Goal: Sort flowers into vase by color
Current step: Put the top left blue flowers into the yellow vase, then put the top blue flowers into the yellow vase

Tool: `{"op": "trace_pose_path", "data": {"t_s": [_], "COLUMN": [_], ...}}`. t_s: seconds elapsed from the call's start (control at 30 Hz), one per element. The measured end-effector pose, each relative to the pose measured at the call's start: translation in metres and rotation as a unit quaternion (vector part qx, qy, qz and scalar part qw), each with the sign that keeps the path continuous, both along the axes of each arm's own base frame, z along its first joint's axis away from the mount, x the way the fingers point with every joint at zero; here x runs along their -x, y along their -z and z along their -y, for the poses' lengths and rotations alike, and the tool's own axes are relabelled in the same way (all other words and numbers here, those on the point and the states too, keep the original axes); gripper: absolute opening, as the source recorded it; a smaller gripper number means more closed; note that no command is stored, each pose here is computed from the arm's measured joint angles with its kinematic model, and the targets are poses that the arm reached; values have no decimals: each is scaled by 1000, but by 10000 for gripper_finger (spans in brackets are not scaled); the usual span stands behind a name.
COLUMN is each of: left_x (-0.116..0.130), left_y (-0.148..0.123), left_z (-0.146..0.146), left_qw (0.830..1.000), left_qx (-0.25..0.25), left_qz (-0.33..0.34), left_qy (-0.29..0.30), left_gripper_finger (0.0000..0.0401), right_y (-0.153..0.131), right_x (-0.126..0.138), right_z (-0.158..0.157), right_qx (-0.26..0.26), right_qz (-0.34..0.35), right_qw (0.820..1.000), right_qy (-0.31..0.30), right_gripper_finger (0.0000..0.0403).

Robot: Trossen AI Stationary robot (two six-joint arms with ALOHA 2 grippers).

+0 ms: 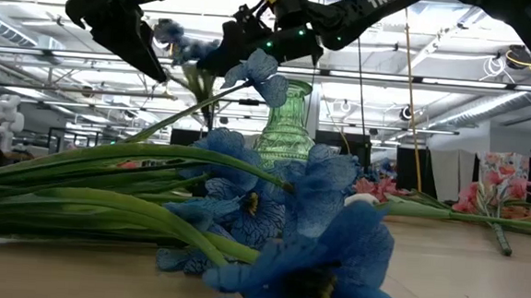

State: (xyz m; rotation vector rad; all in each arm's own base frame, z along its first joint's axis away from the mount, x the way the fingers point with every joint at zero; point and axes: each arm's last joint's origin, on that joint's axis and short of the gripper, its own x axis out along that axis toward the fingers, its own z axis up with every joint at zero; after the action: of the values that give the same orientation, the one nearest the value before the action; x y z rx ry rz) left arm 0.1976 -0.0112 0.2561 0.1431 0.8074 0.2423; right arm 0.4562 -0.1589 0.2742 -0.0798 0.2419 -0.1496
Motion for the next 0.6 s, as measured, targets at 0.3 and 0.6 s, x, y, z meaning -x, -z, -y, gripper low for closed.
{"op": "trace_pose_path", "data": {"t_s": [0.3, 0.6], "left_x": [0, 0], "left_y": [0, 0], "left_z": [0, 2], "left_qw": [1000, 1000], "left_qx": [0, 20], "left_qz": [0, 0], "left_qy": [0, 12], "left_gripper_finger": [215, 215], "right_y": [-27, -72], "right_x": [7, 38], "right_z": [-3, -10], "right_qx": [-17, -2], "right_qz": [-54, -150], "right_qw": [998, 987], "right_qy": [-1, 55], "right_gripper_finger": [314, 318]}}
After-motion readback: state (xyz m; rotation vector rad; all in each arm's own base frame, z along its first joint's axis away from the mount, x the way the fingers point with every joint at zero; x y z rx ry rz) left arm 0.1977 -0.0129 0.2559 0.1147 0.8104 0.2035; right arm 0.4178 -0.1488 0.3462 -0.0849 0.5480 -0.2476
